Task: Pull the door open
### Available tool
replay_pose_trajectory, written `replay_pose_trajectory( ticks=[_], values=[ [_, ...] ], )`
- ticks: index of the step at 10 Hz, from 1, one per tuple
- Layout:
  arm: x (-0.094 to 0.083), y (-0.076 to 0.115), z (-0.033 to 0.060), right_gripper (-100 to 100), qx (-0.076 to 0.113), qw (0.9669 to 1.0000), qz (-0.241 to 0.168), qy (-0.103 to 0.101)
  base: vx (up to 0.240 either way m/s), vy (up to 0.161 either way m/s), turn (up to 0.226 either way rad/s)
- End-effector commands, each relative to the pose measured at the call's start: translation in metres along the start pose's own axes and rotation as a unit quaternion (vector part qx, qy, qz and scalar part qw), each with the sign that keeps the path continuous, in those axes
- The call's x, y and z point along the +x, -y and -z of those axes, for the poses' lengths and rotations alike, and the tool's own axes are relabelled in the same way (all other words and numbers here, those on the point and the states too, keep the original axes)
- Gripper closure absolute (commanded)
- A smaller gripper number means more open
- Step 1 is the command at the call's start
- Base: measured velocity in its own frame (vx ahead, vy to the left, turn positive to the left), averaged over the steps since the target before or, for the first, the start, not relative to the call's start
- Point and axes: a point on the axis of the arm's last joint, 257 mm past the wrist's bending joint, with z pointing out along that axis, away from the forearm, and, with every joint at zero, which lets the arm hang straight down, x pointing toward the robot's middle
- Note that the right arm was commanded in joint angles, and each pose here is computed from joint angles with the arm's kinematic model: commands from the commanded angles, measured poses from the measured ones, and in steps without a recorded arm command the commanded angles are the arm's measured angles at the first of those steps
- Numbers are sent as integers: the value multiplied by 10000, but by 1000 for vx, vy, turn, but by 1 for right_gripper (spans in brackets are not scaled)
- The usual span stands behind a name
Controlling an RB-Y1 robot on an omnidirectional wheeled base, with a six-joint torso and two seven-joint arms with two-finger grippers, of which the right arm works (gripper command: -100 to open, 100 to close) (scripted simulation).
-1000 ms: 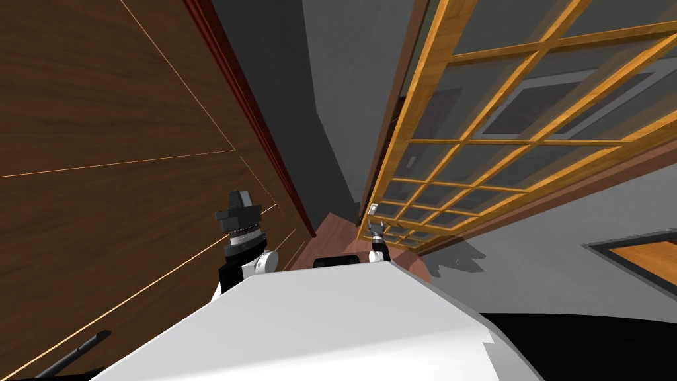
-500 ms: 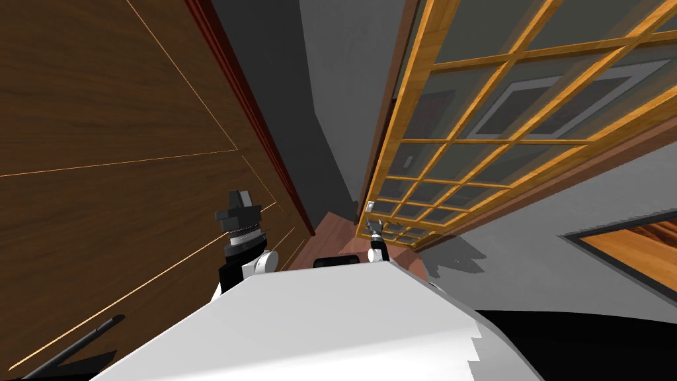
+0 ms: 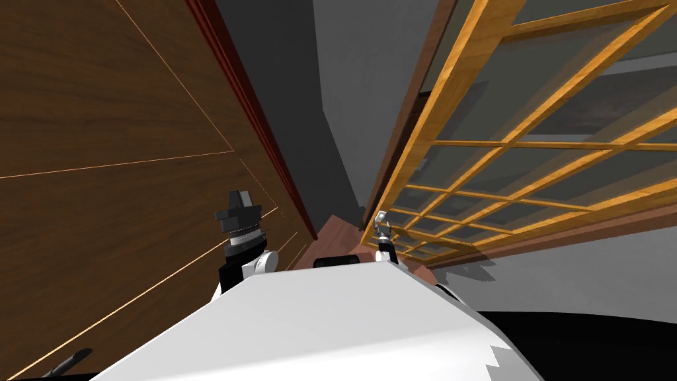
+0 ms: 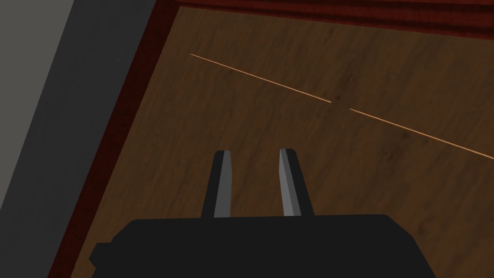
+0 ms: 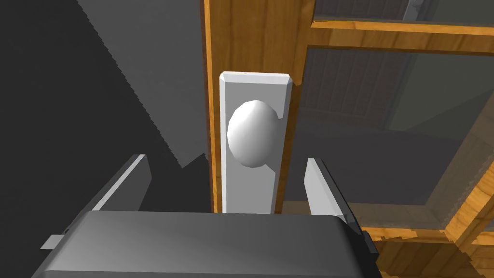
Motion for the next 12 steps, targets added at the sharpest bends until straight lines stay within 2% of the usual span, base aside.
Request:
replay_pose_trajectory(
  ticks=[1,2,3,4,5,10,11,12],
  values=[
    [8,-255,40,-100,-94,10000,-3,-2,208,-3,108],
    [8,-255,40,-100,-94,10000,-3,-2,131,-21,22],
    [20,-435,52,-100,-170,9999,-4,-11,146,-29,96],
    [4,-346,33,-100,-133,9999,4,-6,78,-19,28],
    [4,-346,33,100,-133,9999,4,-6,-15,2,-25],
    [4,-346,33,100,-133,9999,4,-6,-14,1,-2],
    [1,-328,57,100,1,10000,6,2,-117,-25,80],
    [4,-319,61,100,35,10000,3,-1,-228,-65,101]
  ],
)
